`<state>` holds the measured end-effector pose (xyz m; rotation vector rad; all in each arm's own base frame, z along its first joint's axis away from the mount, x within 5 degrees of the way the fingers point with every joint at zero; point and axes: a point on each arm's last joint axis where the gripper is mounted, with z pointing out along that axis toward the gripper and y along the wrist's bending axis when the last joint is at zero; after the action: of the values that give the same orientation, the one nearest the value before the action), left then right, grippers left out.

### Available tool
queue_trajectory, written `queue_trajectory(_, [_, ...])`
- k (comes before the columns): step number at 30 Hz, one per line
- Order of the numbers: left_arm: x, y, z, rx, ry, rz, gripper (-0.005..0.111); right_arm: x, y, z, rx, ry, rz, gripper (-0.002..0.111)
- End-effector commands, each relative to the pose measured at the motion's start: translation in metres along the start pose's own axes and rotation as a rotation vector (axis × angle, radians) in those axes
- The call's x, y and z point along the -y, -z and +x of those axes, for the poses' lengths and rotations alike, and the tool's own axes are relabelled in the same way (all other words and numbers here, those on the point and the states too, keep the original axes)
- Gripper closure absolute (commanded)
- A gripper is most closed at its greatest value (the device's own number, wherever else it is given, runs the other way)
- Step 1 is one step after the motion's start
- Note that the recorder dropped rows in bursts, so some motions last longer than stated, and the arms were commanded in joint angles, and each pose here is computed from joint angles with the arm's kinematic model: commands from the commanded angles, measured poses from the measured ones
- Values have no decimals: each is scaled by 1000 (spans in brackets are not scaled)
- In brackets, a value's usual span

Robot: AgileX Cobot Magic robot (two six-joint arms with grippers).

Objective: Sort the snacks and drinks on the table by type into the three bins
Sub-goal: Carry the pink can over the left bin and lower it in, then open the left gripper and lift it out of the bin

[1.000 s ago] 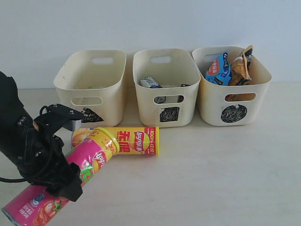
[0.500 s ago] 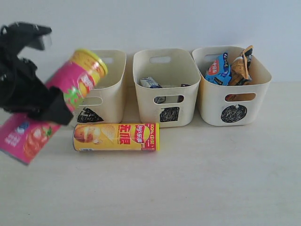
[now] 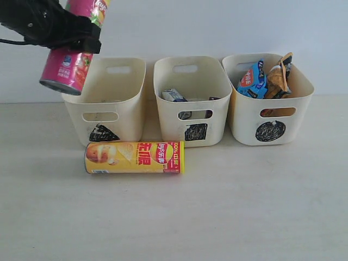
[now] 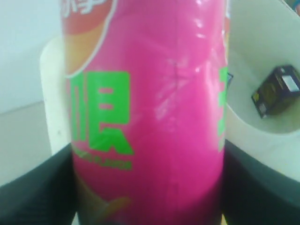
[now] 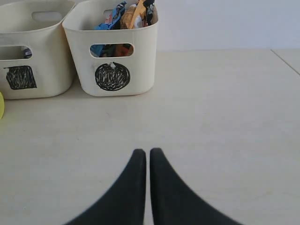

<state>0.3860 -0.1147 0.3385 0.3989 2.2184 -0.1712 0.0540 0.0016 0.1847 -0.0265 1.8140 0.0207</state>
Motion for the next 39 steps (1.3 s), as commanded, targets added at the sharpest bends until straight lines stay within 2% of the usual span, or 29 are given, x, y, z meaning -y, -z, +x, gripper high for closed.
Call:
queue_trajectory(1, [-6,-39,-13,122,37,-18,103,0,0,1,7,6,0,108])
queue_trajectory(5, [-11,-73,-14,148,42,-30,103,0,0,1,7,6,0,108])
queue_trajectory(10, [-25,-107,-9,119,85,-47,103,0,0,1,7,6,0,108])
queue_trajectory(15, [-37,-131,5,76,128,-63,103,0,0,1,7,6,0,108])
queue_trajectory(21, [-39,-151,19,38,130,-64,101,0,0,1,7,6,0,108])
queue_trajectory(24, [-39,-157,24,22,131,-63,88,0,0,1,7,6,0,108])
queue_trajectory(29, [-39,-159,27,13,132,-63,49,0,0,1,7,6,0,108])
queue_trajectory(31, [-39,-159,26,15,132,-63,37,0,0,1,7,6,0,108])
queue_trajectory(35, [-39,-159,26,15,132,-63,26,0,0,1,7,6,0,108])
queue_trajectory(39, [-39,-159,27,12,132,-63,25,0,0,1,7,6,0,108])
